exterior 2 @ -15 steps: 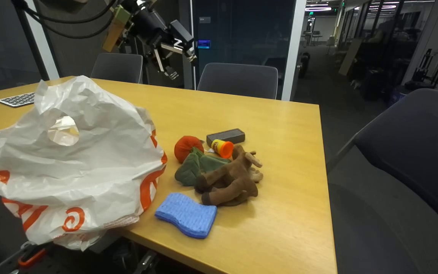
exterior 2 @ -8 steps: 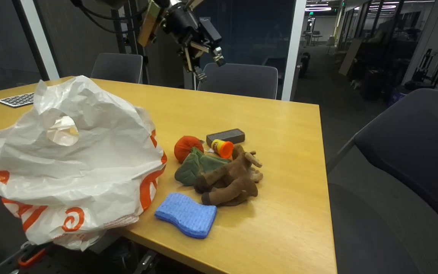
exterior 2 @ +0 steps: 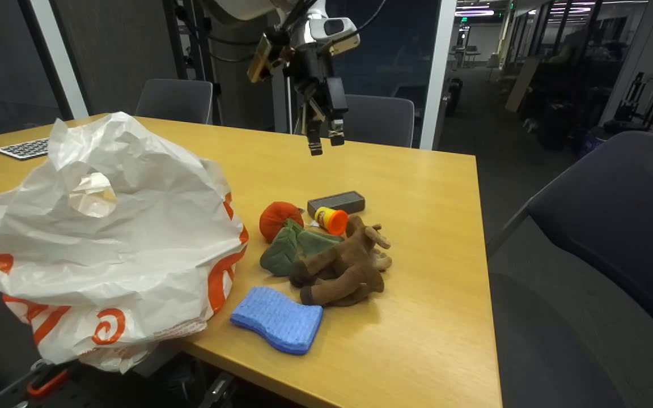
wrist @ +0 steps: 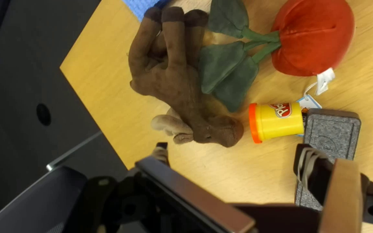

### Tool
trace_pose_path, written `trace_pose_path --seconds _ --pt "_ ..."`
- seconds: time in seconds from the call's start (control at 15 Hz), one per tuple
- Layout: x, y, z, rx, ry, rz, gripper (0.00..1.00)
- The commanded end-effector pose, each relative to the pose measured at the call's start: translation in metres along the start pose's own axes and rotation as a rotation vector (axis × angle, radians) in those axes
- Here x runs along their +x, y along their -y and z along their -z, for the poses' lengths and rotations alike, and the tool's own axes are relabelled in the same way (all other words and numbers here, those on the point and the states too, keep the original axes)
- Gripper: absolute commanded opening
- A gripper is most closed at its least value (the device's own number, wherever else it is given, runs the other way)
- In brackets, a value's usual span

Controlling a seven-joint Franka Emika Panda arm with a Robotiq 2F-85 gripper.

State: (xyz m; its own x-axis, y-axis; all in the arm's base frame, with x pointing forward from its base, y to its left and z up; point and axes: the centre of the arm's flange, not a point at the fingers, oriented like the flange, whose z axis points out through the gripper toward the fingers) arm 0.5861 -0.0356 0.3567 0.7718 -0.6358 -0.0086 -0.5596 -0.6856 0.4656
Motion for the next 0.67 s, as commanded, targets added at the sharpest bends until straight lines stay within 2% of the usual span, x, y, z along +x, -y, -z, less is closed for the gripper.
trace_pose_path --seconds 0.0,0.2,0.33,0.4,0.6 --pt "0.02 -0.007 -0.002 0.087 0.098 -0.042 1.0" --pt "0.024 -0.004 -0.02 0.142 0.111 -0.072 1.0" --pt "0.032 0.007 -0.026 0.144 0.055 -0.06 1.0" --pt "0.022 -0.003 -0.023 0.122 0.091 -0.072 1.0" --pt "0.023 0.001 -0.031 0.117 0.095 -0.069 1.0"
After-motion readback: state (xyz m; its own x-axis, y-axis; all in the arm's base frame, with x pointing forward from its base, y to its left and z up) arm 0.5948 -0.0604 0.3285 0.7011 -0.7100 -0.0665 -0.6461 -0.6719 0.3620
